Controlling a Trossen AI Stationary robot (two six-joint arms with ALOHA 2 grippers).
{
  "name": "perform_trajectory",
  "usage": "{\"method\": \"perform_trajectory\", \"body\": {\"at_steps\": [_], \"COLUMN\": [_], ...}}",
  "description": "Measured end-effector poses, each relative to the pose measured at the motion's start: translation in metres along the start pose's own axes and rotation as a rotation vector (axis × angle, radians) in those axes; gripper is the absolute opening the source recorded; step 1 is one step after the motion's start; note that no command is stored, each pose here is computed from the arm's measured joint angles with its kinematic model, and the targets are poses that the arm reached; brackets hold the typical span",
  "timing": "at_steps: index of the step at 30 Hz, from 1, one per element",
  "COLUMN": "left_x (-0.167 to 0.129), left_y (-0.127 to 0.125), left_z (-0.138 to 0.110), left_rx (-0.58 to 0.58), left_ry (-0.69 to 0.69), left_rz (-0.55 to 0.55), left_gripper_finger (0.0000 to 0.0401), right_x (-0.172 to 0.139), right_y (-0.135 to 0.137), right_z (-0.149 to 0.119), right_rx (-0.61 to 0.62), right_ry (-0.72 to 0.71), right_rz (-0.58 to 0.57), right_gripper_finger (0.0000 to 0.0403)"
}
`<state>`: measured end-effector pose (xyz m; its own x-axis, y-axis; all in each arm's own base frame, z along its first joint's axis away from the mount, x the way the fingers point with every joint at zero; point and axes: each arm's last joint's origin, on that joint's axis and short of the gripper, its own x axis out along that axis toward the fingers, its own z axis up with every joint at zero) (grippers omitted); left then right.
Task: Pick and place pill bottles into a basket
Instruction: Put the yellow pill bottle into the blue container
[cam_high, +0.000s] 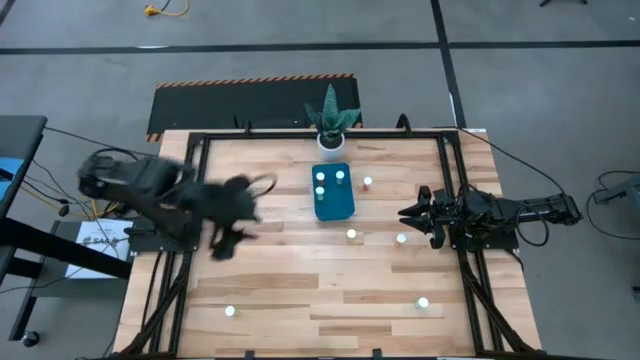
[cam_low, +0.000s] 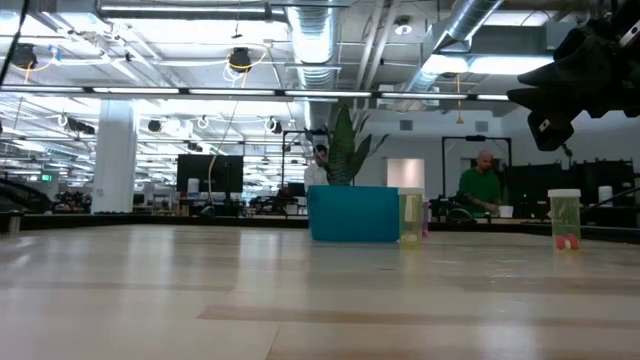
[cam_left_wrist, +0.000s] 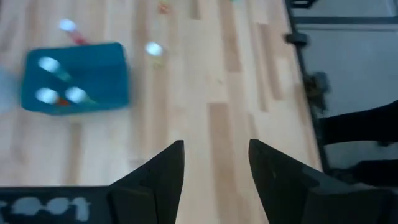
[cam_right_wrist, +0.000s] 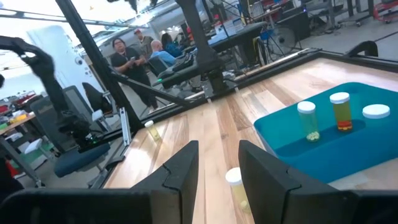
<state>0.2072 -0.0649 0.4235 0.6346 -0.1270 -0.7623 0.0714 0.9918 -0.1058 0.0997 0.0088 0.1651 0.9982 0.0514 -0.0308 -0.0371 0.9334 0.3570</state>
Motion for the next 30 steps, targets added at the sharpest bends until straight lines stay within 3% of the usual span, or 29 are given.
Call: {"method": "perform_trajectory", "body": {"at_steps": [5, 8, 12, 21, 30], "left_x": [-0.003, 0.004, 0.023, 0.06, 0.106], "left_y": [-0.024, -0.032, -0.048, -0.082, -0.112], "left_z": [-0.069, -0.105, -0.14, -0.186, -0.211], "left_rx": [-0.062, -0.078, -0.007, 0.125, 0.19], "left_ry": [-0.021, 0.057, 0.175, 0.225, 0.254], "left_rz": [-0.105, -0.151, -0.186, -0.186, -0.19], "left_gripper_finger": [0.017, 0.017, 0.017, 0.017, 0.017], "right_x": [0.0, 0.0, 0.0, 0.0, 0.0], "right_y": [0.0, 0.0, 0.0, 0.0, 0.0], "right_z": [0.0, 0.0, 0.0, 0.0, 0.0], "right_rx": [0.0, 0.0, 0.0, 0.0, 0.0], "right_ry": [0.0, 0.0, 0.0, 0.0, 0.0], "right_rz": [0.0, 0.001, 0.001, 0.001, 0.0], "right_gripper_finger": [0.0108, 0.0108, 0.0108, 0.0108, 0.0108]}}
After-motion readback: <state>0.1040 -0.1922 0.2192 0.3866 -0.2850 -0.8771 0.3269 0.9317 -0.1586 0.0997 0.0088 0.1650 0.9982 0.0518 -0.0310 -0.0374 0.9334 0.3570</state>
